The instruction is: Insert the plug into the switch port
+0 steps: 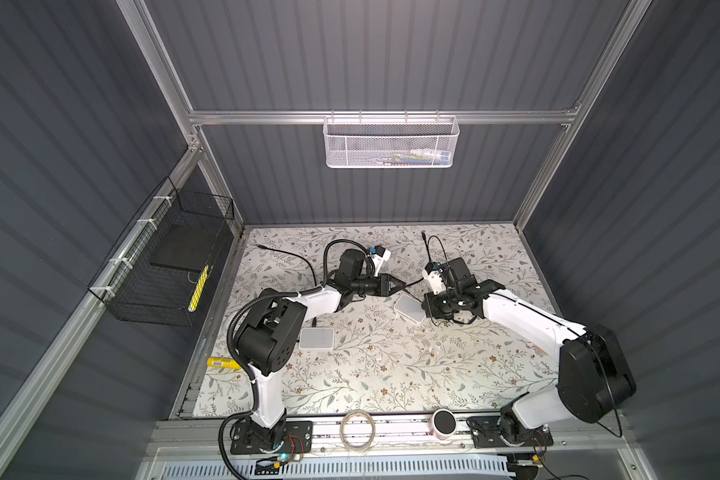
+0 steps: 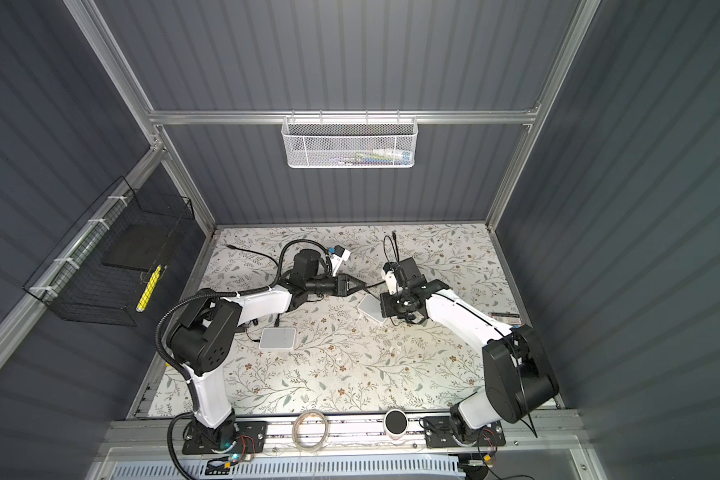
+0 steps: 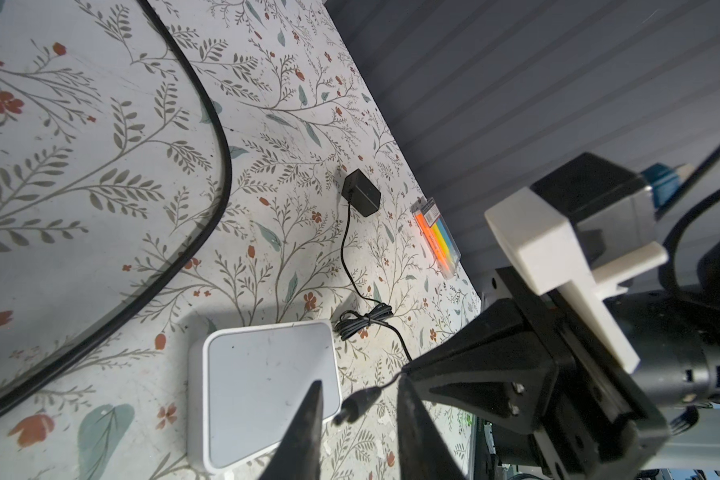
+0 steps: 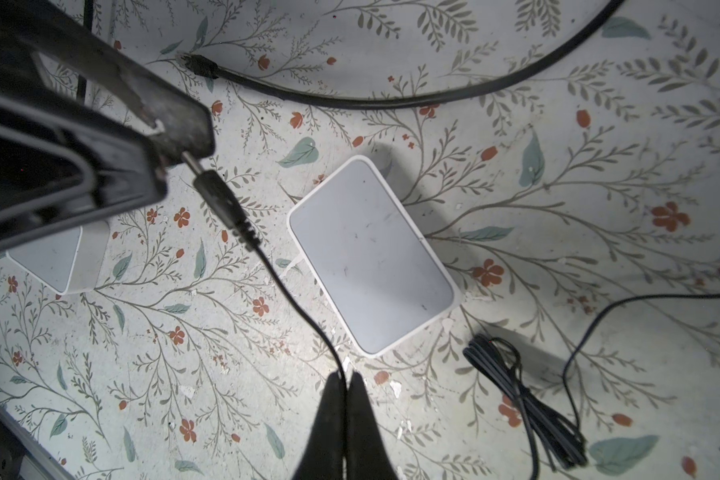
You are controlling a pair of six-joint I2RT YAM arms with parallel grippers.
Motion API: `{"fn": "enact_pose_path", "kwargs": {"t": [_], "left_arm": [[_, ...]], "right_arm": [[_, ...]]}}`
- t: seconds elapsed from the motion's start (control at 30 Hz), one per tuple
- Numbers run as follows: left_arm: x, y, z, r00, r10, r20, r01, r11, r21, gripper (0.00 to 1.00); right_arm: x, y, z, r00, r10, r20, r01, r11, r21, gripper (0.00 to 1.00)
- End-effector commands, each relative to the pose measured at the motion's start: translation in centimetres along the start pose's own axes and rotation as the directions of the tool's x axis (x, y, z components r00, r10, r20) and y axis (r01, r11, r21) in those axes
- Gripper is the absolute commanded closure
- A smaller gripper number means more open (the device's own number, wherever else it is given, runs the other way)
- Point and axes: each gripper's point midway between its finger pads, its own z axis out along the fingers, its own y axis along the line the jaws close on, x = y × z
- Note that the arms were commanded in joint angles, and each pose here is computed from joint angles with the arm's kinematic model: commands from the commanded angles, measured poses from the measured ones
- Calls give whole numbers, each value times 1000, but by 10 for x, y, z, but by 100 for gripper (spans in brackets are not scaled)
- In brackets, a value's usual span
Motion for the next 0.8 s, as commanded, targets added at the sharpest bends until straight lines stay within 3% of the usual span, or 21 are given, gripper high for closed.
{"fn": "enact_pose_path", "kwargs": {"t": [0.0,0.37,0.6,0.73,0.77], "left_arm": [[2,-3,4,1000,7,-13,-6,1000,30,69],[-2,-7,2,1000,11,0,-11,1000,27,81],[-3,-7,3,1000,4,3,-4,999,37,96],[-4,-9,3,1000,6,7,-6,999,42,100],[-4,-10,3,1000,6,8,-7,999,43,100]], "right_arm": [[-9,6,-6,999,-16,30,17,1000,-13,100],[-10,6,0,1000,-12,24,12,1000,-17,100],[-9,6,0,1000,-11,24,12,1000,-16,100],[-10,5,-1,1000,-10,30,10,1000,-7,100],[-9,4,-1,999,-12,31,12,1000,-2,95]]}}
